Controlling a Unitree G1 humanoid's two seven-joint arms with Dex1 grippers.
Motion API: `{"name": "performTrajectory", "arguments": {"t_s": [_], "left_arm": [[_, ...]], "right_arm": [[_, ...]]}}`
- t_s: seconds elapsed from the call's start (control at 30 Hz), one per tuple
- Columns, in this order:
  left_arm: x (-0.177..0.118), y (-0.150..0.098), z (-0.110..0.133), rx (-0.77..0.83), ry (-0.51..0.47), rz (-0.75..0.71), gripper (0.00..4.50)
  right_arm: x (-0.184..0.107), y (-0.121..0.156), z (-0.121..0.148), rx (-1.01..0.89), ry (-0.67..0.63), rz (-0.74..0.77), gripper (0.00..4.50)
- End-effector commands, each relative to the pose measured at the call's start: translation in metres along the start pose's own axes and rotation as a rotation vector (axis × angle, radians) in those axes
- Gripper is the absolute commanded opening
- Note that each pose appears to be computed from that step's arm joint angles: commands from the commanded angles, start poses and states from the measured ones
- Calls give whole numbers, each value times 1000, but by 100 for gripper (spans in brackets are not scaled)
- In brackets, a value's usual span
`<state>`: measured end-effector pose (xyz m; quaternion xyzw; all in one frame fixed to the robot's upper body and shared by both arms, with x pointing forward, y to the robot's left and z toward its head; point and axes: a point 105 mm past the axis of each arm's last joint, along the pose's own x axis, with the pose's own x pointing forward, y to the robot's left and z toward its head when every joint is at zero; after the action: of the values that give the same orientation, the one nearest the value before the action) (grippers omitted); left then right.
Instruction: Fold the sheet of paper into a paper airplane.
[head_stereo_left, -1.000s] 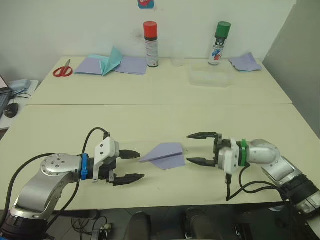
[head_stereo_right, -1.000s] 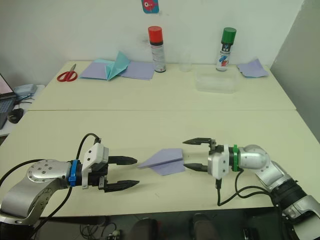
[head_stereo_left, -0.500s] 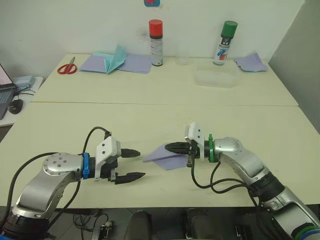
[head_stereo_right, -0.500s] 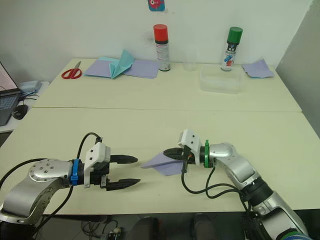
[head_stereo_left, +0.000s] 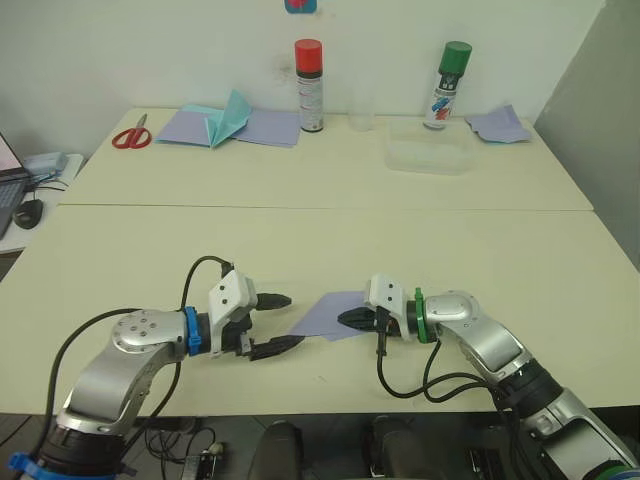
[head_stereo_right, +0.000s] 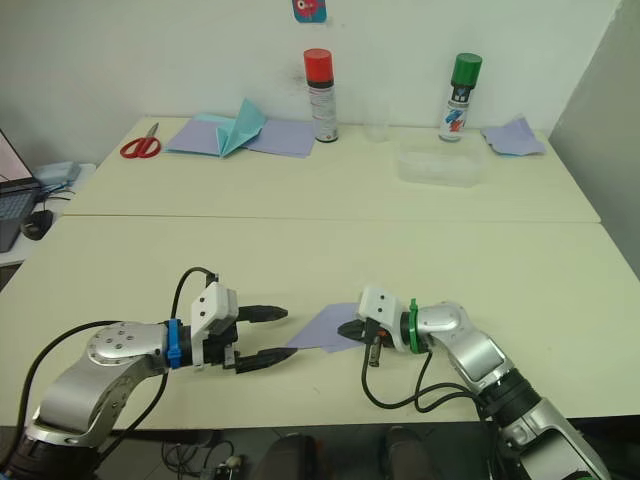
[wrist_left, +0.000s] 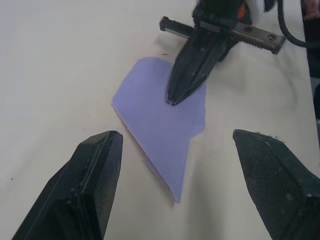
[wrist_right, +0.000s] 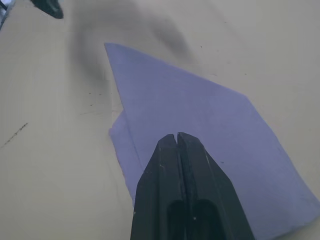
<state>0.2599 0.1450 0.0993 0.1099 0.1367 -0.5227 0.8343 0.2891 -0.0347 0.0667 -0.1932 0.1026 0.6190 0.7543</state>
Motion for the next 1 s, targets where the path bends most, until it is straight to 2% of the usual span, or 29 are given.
{"name": "performTrajectory", "arguments": {"t_s": [0.03, 0.17, 0.27, 0.5, 0.67, 0.7, 0.8, 0.9, 1.0], "left_arm": [[10, 0, -5, -32, 22, 27, 391], [24, -4, 4, -27, -47, 46, 391], [25, -10, 4, 11, -51, 42, 391], [27, -12, -7, 54, -28, 102, 178], [33, -15, -17, 12, -7, 138, 21], [35, -16, -20, -1, -3, 142, 3], [38, -20, -31, -37, 15, 153, 3], [44, -26, -44, -69, 73, 142, 3], [46, -28, -52, -47, 118, 143, 3]], "right_arm": [[0, 5, -1, -15, 7, 10, 4], [1, 5, -3, -13, 14, -5, 4], [1, 6, -4, -13, 19, -13, 4], [1, 6, -5, -1, 21, -25, 0], [-1, 7, -7, 2, 26, -27, 0], [-1, 7, -8, 5, 27, -31, 0], [-3, 5, -8, 12, 27, -44, 0], [-4, 2, -4, 21, 15, -46, 0], [-10, -5, 10, 57, -31, -74, 0]]}}
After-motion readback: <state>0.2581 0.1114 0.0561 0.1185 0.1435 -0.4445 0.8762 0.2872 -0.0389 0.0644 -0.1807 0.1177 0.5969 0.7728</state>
